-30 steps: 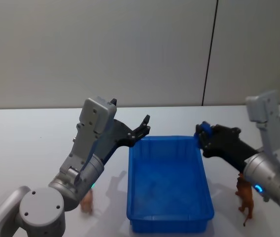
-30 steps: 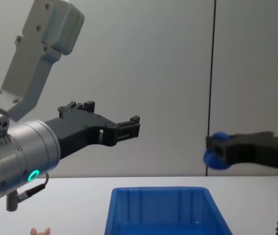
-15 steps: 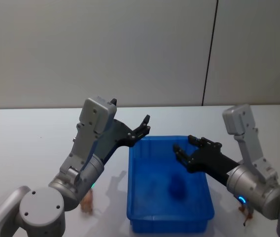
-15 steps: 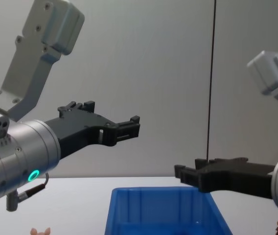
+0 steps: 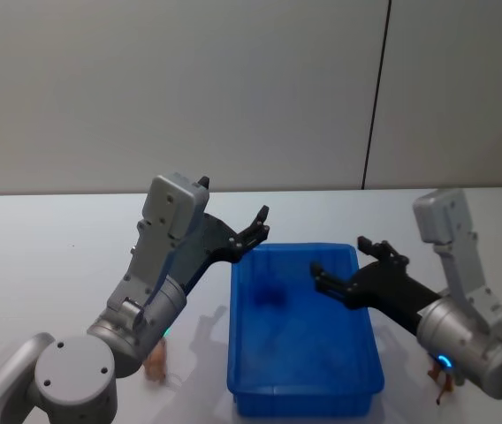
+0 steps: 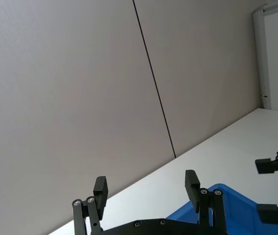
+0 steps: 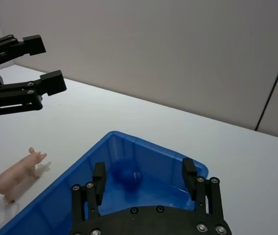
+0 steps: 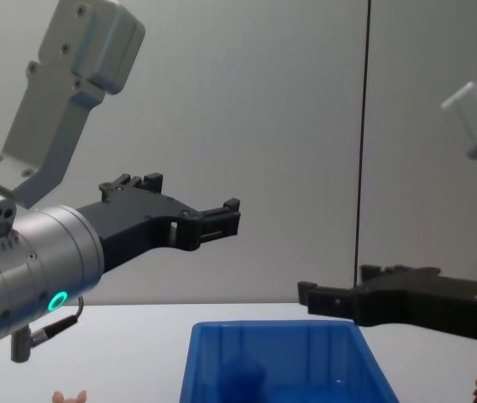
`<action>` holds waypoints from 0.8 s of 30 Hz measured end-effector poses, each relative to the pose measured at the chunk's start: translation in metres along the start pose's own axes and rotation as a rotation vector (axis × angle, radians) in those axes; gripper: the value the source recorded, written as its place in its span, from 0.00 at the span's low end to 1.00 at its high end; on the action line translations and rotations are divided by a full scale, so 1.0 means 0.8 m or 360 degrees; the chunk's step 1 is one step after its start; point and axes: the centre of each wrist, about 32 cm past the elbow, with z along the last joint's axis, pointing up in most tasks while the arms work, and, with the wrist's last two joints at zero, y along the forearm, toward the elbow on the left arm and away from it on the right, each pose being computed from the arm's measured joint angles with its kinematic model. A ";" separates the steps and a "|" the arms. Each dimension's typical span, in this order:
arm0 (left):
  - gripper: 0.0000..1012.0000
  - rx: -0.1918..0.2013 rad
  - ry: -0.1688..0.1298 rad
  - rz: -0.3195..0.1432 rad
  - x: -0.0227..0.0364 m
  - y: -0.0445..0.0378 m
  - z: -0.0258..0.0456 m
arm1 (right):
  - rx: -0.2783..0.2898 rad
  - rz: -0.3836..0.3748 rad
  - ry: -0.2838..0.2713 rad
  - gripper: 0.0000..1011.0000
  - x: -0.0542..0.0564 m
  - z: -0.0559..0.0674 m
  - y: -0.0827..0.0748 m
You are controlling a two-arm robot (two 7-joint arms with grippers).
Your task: Pick up the two dolls from the table and place them into the box.
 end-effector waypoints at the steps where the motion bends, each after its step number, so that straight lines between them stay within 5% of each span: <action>1: 0.99 0.0000 0.0000 0.0000 0.0000 0.000 0.0000 | 0.0003 -0.0015 0.0002 0.94 0.001 0.000 -0.004; 11: 0.99 0.0000 0.0000 0.0000 -0.0001 0.000 0.0000 | -0.0021 -0.0125 0.0034 0.99 0.011 -0.006 -0.036; 24: 0.99 0.0000 0.0000 0.0000 0.0000 0.000 0.0000 | -0.0160 -0.0259 0.0090 0.99 0.025 -0.017 -0.074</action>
